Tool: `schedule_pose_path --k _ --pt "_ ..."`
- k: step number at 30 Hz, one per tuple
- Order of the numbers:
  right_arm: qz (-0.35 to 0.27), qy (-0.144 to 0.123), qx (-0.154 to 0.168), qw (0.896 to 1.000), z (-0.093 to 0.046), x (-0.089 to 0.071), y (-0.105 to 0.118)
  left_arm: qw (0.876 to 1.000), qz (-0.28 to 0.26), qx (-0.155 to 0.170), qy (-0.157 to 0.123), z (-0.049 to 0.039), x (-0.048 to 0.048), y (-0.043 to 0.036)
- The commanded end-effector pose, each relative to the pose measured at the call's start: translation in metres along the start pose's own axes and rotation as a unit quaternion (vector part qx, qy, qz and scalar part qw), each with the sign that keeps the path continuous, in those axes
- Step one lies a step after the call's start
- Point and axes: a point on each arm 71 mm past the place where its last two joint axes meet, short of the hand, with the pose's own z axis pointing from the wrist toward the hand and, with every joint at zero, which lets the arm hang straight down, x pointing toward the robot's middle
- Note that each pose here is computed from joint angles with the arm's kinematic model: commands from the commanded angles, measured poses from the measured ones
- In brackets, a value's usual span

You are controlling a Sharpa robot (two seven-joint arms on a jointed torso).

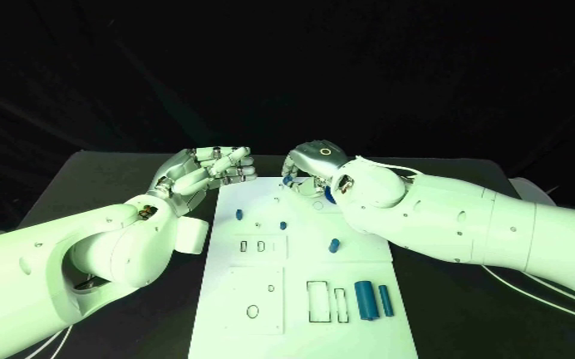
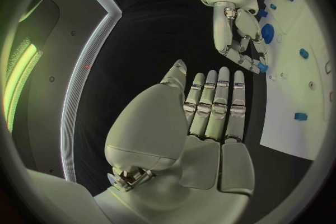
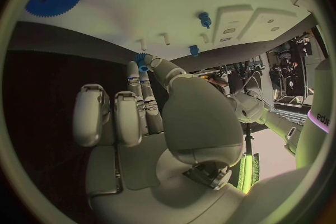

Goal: Assemble the parts on the task board

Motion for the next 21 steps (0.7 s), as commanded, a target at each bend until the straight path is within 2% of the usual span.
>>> schedule_pose_path --k 1,21 --pt "-0.002 -0.001 -0.002 1.0 0.004 0.002 0.0 1.0 -0.006 0.003 0.011 0.0004 0.0038 -0.0016" --pt "0.004 0.04 -0.006 0.999 0.012 0.016 0.005 1.0 -0.006 0.004 0.014 0.0009 0.0059 -0.0031"
